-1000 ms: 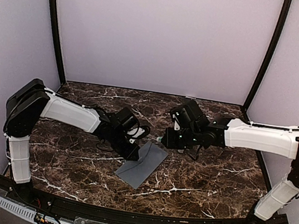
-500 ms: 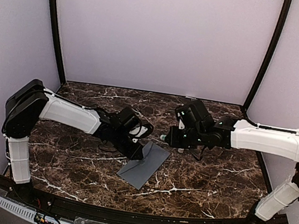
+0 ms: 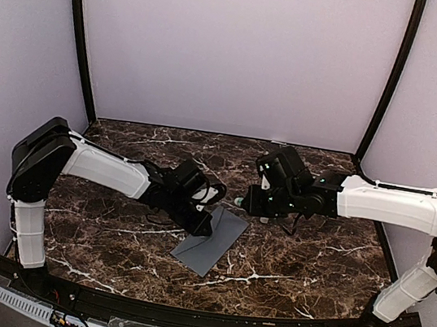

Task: Place the letter into the envelope and seal it
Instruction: Seal the envelope flap on the envelope.

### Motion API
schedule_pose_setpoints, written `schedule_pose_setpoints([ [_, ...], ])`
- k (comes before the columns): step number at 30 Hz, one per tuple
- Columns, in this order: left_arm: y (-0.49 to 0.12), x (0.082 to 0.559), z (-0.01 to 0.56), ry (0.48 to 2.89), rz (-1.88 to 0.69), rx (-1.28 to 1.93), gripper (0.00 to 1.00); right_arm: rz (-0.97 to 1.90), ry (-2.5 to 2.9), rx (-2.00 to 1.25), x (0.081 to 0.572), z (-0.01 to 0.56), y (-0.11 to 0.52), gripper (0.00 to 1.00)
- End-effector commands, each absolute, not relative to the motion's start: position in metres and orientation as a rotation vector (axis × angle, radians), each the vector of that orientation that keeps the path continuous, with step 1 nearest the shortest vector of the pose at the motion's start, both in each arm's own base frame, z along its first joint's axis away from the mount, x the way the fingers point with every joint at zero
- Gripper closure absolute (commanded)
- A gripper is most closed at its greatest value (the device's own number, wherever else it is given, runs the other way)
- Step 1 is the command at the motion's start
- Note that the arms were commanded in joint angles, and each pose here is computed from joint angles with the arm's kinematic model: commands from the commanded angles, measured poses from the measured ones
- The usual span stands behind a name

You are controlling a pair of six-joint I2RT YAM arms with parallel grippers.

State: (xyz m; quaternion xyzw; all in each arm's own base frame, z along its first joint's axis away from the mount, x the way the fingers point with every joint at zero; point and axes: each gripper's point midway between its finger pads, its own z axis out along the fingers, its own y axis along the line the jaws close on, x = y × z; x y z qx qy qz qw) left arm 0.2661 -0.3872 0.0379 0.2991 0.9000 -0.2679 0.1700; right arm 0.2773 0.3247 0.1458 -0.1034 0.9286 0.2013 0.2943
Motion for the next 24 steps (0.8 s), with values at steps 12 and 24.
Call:
schedule_pose_setpoints([
  [12, -0.366, 0.247, -0.011, 2.698, -0.639, 0.849, 0.93, 0.554, 2.42, -0.225, 0.286, 0.158, 0.321, 0.97],
  [24, -0.326, 0.26, -0.025, 2.727, -0.285, 0.878, 0.94, 0.552, 2.413, -0.192, 0.286, 0.157, 0.313, 0.96],
])
